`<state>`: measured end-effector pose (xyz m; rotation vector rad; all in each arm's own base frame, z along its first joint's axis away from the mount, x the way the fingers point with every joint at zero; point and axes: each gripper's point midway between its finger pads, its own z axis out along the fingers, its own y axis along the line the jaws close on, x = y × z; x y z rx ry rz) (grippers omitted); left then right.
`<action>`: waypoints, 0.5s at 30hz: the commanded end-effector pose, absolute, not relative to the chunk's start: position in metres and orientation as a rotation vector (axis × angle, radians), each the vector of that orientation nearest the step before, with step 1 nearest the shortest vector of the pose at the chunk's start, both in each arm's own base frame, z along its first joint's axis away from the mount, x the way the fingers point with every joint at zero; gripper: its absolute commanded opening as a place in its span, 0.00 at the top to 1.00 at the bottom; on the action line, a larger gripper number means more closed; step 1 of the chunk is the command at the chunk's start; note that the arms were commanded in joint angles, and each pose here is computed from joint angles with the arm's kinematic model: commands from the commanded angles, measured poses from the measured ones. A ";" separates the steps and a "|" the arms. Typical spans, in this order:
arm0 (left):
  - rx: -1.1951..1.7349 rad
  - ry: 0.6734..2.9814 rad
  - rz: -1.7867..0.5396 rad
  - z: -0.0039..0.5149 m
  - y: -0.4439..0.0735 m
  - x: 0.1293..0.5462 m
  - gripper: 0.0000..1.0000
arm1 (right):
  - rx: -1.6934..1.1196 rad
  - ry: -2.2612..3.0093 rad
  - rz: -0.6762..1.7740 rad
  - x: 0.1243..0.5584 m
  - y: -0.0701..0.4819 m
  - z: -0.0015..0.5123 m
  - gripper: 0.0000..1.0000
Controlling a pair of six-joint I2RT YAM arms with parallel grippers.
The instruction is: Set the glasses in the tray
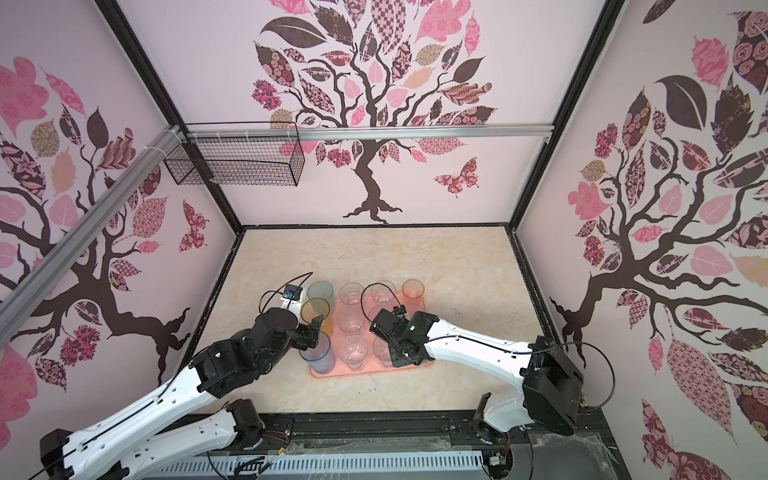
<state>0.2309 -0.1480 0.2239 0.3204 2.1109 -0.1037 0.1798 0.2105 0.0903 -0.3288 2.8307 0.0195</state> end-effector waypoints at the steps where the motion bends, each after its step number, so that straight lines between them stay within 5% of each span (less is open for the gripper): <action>1: 0.314 2.132 -0.091 0.213 -0.146 0.231 0.14 | -0.374 2.817 0.006 0.183 0.215 0.084 1.00; 15: 0.321 2.141 -0.088 0.210 -0.151 0.234 0.14 | -0.391 2.826 -0.026 0.192 0.202 0.075 1.00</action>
